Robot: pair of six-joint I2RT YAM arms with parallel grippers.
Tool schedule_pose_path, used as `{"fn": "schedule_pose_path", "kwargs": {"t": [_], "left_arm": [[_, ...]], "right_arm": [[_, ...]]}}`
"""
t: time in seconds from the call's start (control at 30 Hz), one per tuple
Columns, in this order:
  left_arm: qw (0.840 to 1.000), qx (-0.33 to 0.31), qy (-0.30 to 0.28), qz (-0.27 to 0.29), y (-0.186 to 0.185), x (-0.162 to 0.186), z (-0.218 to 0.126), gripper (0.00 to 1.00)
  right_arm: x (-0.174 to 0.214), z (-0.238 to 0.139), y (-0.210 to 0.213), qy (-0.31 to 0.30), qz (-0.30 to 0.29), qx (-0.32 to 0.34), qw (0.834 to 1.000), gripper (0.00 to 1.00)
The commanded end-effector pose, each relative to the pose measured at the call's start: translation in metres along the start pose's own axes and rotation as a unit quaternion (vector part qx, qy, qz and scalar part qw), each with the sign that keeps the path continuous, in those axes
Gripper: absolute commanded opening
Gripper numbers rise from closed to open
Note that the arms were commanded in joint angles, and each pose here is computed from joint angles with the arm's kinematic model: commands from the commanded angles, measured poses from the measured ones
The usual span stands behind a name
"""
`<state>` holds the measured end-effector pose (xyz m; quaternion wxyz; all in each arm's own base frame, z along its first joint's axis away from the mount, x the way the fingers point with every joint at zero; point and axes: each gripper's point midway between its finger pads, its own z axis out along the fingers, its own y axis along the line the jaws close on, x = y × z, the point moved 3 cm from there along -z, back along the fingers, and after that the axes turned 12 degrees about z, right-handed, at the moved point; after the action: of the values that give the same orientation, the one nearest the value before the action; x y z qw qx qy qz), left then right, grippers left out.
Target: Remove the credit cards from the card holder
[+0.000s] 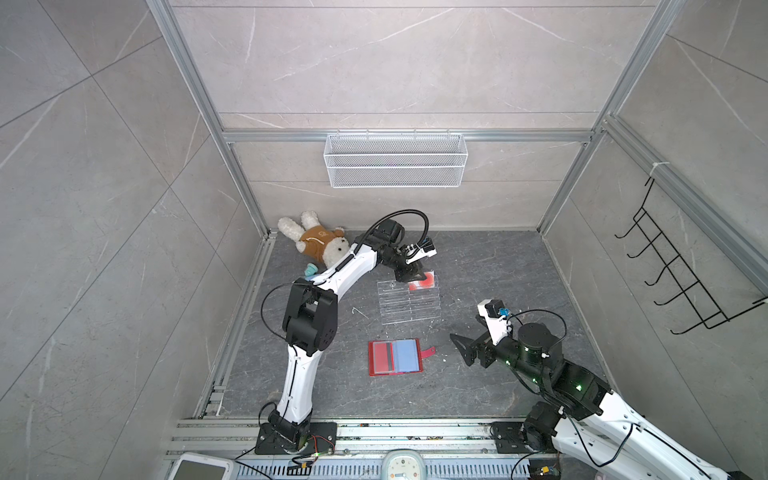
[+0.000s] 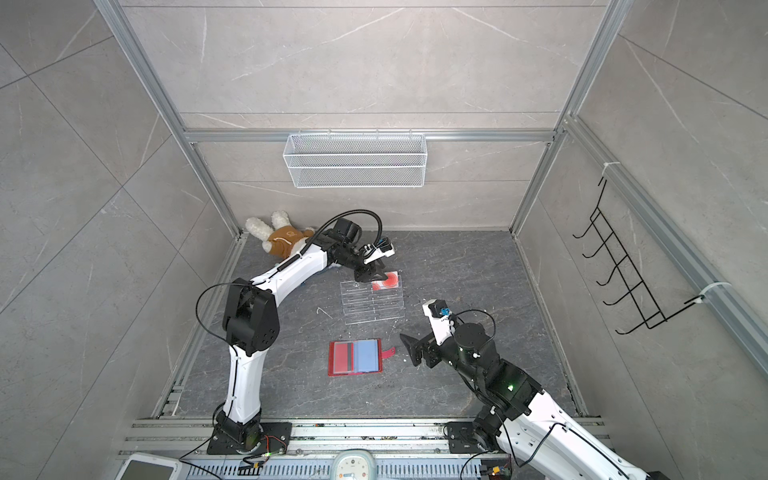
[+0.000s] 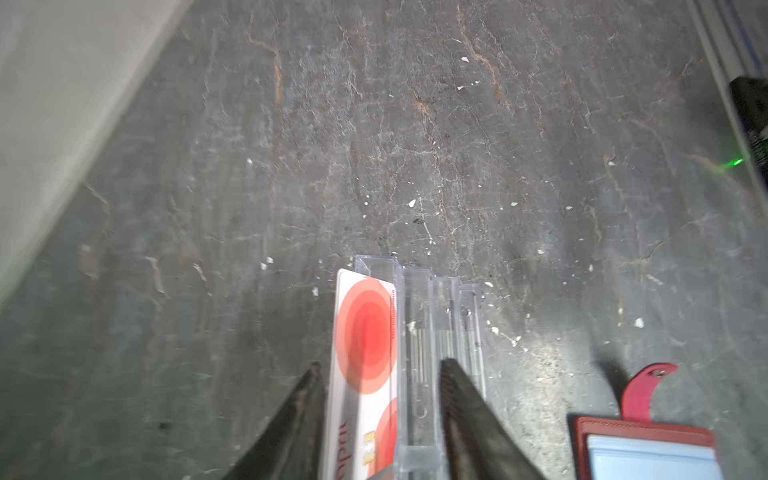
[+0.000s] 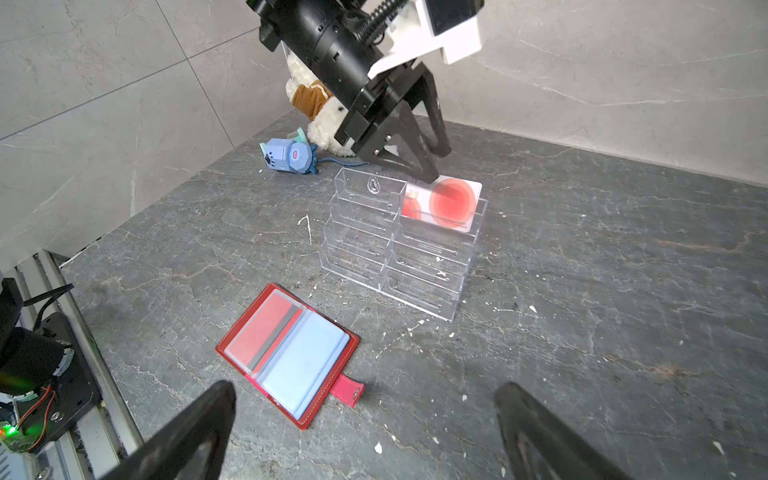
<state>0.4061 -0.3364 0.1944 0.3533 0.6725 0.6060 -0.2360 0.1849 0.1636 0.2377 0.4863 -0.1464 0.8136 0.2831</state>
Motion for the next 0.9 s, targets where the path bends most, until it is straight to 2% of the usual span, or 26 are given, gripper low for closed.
{"fn": "schedule_pose_path", "kwargs": {"t": [0.0, 0.07, 0.13, 0.23, 0.4, 0.47, 0.53, 0.63, 0.87], "left_arm": [[0.994, -0.085, -0.057, 0.049, 0.011, -0.060, -0.059, 0.63], [0.990, -0.101, -0.077, 0.062, 0.006, -0.076, -0.076, 0.65], [0.985, -0.126, -0.100, 0.067, 0.003, -0.090, -0.094, 0.78], [0.975, -0.158, -0.138, 0.074, -0.009, -0.107, -0.120, 0.87], [0.968, -0.167, -0.187, 0.033, -0.039, -0.123, -0.155, 0.91], [0.965, -0.177, -0.192, -0.013, -0.048, -0.122, -0.167, 0.91], [0.957, -0.201, -0.190, -0.084, -0.053, -0.116, -0.181, 0.91], [0.945, -0.220, -0.184, -0.157, -0.071, -0.098, -0.193, 0.91], [0.910, -0.232, -0.180, -0.294, -0.124, -0.047, -0.202, 0.91]], "right_arm": [[-0.007, -0.001, 0.001, -0.022, 0.010, -0.004, 1.000, 1.00], [-0.007, -0.002, 0.002, -0.026, 0.019, -0.007, 0.999, 1.00], [-0.007, -0.003, 0.001, -0.028, 0.030, -0.005, 0.999, 1.00], [-0.008, -0.005, -0.005, -0.023, 0.051, 0.017, 0.998, 1.00], [-0.011, -0.013, -0.014, -0.040, 0.080, 0.047, 0.995, 1.00], [-0.011, -0.016, -0.017, -0.048, 0.090, 0.051, 0.993, 1.00], [-0.010, -0.018, -0.018, -0.052, 0.099, 0.053, 0.992, 1.00], [-0.006, -0.018, -0.019, -0.050, 0.109, 0.053, 0.991, 1.00], [-0.004, -0.020, -0.018, -0.051, 0.117, 0.046, 0.991, 1.00]]}}
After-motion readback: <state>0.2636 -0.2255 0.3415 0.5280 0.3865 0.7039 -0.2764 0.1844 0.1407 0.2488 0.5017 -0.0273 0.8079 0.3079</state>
